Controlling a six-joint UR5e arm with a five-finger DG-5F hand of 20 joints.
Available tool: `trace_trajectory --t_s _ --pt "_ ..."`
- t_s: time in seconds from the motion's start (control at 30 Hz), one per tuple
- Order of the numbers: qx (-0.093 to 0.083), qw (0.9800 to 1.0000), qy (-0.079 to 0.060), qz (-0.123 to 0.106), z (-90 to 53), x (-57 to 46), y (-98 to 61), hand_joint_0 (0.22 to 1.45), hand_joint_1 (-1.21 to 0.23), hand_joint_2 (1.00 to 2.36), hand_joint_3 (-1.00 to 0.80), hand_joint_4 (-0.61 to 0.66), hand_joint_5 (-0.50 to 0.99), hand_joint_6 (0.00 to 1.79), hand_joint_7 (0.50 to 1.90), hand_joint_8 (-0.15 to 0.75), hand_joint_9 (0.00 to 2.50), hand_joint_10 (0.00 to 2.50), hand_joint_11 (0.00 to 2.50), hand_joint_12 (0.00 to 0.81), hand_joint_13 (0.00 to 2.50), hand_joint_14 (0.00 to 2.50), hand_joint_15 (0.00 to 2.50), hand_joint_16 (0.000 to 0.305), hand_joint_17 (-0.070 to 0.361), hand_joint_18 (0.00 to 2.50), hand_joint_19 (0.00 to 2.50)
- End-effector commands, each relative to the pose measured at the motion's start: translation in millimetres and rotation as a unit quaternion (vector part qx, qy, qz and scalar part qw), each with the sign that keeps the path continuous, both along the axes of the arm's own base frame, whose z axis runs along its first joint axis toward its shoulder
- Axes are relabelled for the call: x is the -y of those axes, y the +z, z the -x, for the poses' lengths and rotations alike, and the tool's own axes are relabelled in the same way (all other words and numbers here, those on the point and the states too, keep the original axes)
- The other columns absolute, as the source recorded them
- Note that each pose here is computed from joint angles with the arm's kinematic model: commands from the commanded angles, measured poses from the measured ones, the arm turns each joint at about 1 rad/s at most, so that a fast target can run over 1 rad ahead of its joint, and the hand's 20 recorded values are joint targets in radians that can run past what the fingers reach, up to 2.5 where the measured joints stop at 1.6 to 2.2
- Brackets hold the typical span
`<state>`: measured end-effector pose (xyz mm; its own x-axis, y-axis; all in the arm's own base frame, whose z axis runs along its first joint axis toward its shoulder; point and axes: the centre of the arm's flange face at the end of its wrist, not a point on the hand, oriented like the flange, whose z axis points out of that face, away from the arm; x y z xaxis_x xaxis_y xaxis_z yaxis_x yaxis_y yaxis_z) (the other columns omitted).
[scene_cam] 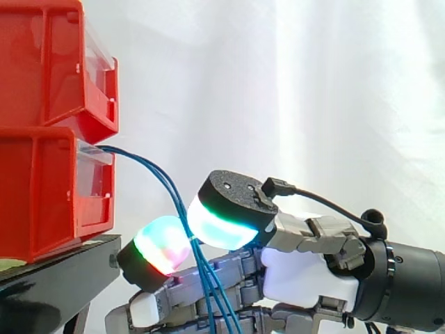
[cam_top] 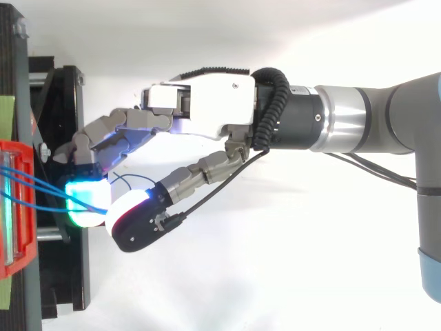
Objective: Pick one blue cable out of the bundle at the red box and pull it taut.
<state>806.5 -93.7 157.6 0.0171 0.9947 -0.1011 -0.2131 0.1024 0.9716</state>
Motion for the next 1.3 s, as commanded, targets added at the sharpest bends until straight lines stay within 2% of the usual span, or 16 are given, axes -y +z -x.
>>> trace_trajectory --t_s 0.0,0.3,0.43,0.6,0.73,0.8,0.87,1.1,1.27 --pt "-0.004 1.0 0.001 0.0 0.3 -1.1 -1.7 0.64 -0.74 1.01 -0.29 0.23 -0.18 0.75 1.01 0.352 0.62 0.01 0.51 0.389 0.44 0.0 0.12 0.05 0.112 0.4 0.22" --pt "-0.01 0.9999 0.002 0.0 1.1 -4.6 -2.3 0.63 -0.77 1.02 -0.19 0.23 -0.19 0.81 0.99 0.359 0.66 0.01 0.54 0.39 0.49 0.0 0.15 0.051 0.114 0.5 0.25" --pt "-0.009 1.0 0.002 0.0 0.6 -4.7 -1.4 0.61 -0.79 1.02 -0.07 0.2 -0.18 0.83 0.99 0.363 0.7 0.01 0.57 0.395 0.53 0.01 0.17 0.051 0.114 0.56 0.28" --pt "-0.009 1.0 0.002 0.0 1.1 -1.2 -0.4 0.62 -0.81 1.03 0.05 0.09 -0.18 0.85 1.03 0.37 0.74 0.01 0.59 0.401 0.57 0.01 0.19 0.053 0.119 0.63 0.3" --pt "-0.01 0.9999 0.01 0.002 2.4 -0.7 6.8 0.65 -0.84 1.03 0.09 0.07 -0.18 0.86 1.06 0.365 0.74 0.01 0.58 0.401 0.59 0.01 0.19 0.053 0.12 0.65 0.31" --pt "-0.011 0.9998 0.014 0.003 3.1 -2.7 11.7 0.65 -0.85 1.03 0.08 0.08 -0.19 0.87 1.03 0.362 0.74 0.01 0.59 0.4 0.59 0.01 0.2 0.053 0.119 0.66 0.31" --pt "-0.02 0.9996 0.018 0.004 5.4 -2.2 14.7 0.66 -0.85 1.03 0.07 0.08 -0.19 0.87 1.02 0.36 0.74 0.01 0.6 0.398 0.59 0.01 0.2 0.053 0.119 0.66 0.32" --pt "-0.055 0.9983 0.018 0.002 12.7 0.4 15.3 0.67 -0.87 1.03 0.03 0.1 -0.2 0.87 1.03 0.355 0.73 0.01 0.61 0.398 0.59 0.01 0.2 0.053 0.119 0.67 0.32" --pt "-0.067 0.9975 0.019 -0.008 16.4 1.8 19.4 0.67 -0.87 1.03 0.03 0.12 -0.2 0.87 1.04 0.352 0.73 0.01 0.6 0.398 0.59 0.01 0.2 0.053 0.119 0.67 0.32"
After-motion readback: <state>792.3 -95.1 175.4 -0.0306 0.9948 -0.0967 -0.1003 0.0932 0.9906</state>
